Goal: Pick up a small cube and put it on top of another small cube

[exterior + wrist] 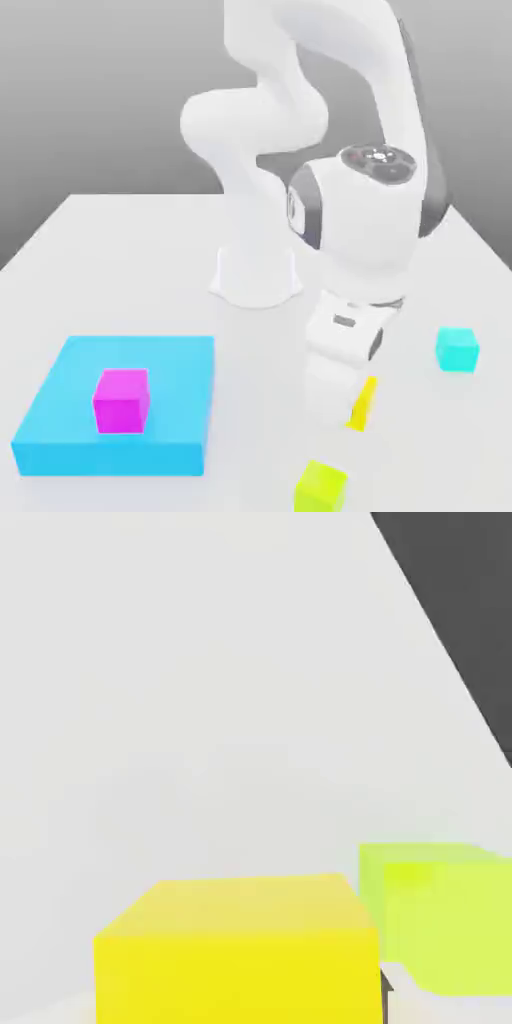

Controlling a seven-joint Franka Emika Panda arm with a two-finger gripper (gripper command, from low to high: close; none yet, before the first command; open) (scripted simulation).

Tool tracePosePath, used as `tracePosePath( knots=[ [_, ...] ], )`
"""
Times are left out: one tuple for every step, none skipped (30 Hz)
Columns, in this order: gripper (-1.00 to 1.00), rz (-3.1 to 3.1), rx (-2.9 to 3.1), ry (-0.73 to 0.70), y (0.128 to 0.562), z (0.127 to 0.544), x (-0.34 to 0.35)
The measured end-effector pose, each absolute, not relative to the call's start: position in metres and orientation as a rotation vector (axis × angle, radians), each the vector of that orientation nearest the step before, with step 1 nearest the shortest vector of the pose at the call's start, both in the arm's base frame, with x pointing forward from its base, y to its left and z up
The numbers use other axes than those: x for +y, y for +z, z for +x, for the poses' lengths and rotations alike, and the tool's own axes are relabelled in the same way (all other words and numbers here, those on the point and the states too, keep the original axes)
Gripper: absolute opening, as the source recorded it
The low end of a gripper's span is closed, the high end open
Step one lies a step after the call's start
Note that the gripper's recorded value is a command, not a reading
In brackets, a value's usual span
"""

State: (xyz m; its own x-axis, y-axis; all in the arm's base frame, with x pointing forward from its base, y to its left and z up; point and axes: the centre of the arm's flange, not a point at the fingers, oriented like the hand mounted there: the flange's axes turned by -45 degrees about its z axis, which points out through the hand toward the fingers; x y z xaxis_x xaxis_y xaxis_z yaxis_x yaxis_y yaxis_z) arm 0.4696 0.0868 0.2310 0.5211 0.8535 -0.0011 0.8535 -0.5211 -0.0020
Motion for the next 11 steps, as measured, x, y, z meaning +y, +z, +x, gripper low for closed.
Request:
tracePosePath(
  knots=[
    [-1.00, -2.745, -1.525, 0.004, 0.230, 0.478, 0.081],
    [-1.00, -2.748, -1.519, 0.002, 0.223, 0.483, 0.078],
    [-1.00, -2.750, -1.516, 0.002, 0.213, 0.485, 0.076],
    [-1.00, -2.751, -1.515, 0.001, 0.200, 0.486, 0.076],
    [-1.00, -2.752, -1.514, 0.002, 0.187, 0.487, 0.075],
    [1.00, -2.752, -1.513, 0.002, 0.178, 0.486, 0.075],
    [1.00, -2.752, -1.513, 0.002, 0.178, 0.486, 0.075],
    [1.00, -2.752, -1.513, 0.002, 0.178, 0.486, 0.075],
    [1.00, -2.752, -1.513, 0.002, 0.178, 0.486, 0.075],
    [1.00, -2.752, -1.513, 0.002, 0.178, 0.486, 0.075],
    [1.00, -2.752, -1.513, 0.002, 0.178, 0.486, 0.075]
  ],
)
